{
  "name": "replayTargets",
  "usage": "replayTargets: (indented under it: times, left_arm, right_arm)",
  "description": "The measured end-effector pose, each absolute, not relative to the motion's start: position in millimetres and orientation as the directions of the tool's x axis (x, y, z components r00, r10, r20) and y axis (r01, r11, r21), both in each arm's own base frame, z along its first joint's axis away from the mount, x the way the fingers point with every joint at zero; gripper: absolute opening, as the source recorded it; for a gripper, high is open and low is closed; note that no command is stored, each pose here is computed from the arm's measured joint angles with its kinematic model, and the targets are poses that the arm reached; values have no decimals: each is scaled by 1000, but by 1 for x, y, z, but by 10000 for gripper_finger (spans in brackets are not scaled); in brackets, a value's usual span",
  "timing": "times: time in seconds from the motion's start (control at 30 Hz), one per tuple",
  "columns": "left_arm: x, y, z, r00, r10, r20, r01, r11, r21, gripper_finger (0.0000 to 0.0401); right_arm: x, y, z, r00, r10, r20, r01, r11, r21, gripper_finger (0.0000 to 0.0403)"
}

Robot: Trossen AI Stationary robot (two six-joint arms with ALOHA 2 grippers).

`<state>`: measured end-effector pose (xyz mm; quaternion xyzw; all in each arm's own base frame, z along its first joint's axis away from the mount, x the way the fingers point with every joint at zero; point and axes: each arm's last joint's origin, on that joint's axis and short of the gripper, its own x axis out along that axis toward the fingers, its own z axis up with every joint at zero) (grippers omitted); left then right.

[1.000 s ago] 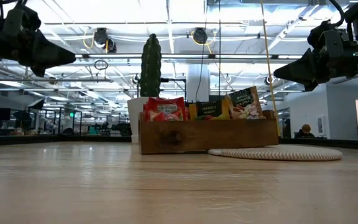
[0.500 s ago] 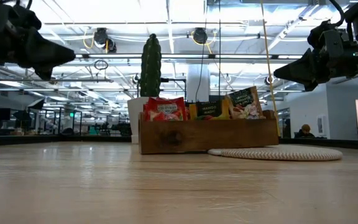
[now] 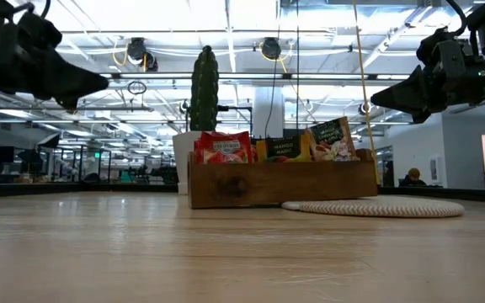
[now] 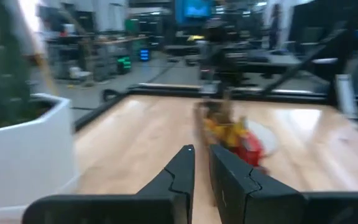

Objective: Pick & Place Tea
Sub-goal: Return to Home Position

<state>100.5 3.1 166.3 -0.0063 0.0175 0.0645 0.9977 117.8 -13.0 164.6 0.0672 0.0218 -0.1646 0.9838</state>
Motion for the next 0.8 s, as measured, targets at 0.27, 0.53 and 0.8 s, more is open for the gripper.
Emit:
replayTargets:
  times: [0.27,0.53,0.8]
  left_arm:
    - [101,6,166,983,179,-39,-181,981,-71,51]
    - [101,6,168,983,182,-17,-182,977,-112,51]
    - [101,6,169,983,182,1,-180,977,-116,51]
  right_arm:
    - [118,-13,165,945,-321,-65,327,937,125,0]
    - [118,-13,165,945,-321,-65,327,937,125,0]
    - [118,-13,165,945,-321,-65,327,937,125,0]
